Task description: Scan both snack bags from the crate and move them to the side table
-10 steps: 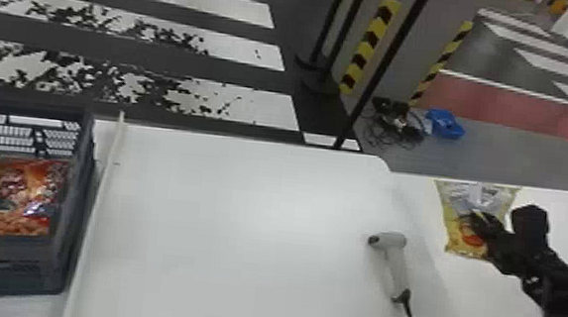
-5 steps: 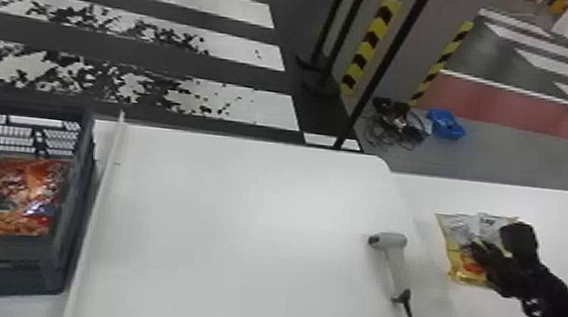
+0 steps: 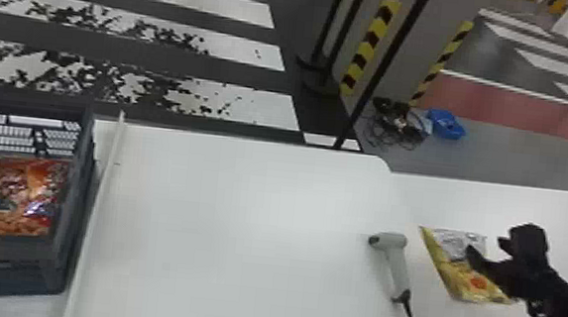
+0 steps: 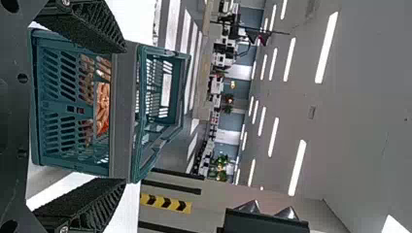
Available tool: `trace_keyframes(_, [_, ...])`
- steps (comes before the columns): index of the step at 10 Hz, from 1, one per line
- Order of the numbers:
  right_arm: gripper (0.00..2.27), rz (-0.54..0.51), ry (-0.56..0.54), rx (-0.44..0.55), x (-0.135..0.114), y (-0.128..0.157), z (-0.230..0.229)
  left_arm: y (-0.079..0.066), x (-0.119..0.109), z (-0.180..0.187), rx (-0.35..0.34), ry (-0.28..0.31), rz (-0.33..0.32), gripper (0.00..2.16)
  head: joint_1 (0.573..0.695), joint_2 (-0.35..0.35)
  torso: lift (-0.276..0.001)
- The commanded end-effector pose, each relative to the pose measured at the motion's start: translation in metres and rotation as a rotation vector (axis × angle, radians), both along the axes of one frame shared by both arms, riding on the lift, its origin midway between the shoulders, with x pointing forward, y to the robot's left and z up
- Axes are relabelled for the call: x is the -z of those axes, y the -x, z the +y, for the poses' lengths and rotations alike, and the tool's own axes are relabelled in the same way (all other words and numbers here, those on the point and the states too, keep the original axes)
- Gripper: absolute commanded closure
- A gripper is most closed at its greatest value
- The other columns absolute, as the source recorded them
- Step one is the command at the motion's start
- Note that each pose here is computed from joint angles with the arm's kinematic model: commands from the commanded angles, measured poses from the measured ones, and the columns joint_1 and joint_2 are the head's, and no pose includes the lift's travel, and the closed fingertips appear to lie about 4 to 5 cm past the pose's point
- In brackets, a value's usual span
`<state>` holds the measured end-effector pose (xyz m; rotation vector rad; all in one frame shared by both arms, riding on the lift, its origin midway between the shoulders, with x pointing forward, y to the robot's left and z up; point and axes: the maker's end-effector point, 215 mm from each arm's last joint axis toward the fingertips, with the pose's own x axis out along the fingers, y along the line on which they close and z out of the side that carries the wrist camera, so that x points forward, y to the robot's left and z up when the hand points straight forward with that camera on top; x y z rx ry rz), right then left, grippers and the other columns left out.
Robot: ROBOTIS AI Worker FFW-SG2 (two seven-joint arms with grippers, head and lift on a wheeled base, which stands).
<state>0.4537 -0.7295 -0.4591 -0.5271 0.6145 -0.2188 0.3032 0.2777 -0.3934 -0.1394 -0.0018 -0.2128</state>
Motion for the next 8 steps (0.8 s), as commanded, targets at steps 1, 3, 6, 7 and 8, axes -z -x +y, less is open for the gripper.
trace_keyframes(1, [0.00,-0.096,0.001,-0.010,-0.024,0.001,0.010,0.002,0.000,-0.001,-0.002,0.002,-0.001,0.04,0.695,-0.350,-0.095])
trace_keyframes(3, [0.04,-0.255,-0.153,0.000,-0.056,0.008,0.050,0.002,-0.001,-0.002,-0.005,0.001,-0.002,0.04,0.695,-0.350,-0.095])
trace_keyframes(6, [0.09,-0.438,-0.352,-0.074,-0.103,0.005,0.154,0.000,-0.009,-0.008,0.007,-0.004,-0.011,0.04,0.695,-0.350,-0.095])
trace_keyframes(7, [0.09,-0.476,-0.436,-0.090,-0.112,0.002,0.188,0.000,-0.011,-0.010,0.010,-0.003,-0.014,0.04,0.695,-0.350,-0.095])
trace_keyframes(8, [0.09,-0.487,-0.513,-0.094,-0.108,0.000,0.218,0.000,-0.013,-0.012,0.012,-0.002,-0.017,0.04,0.695,-0.350,-0.095])
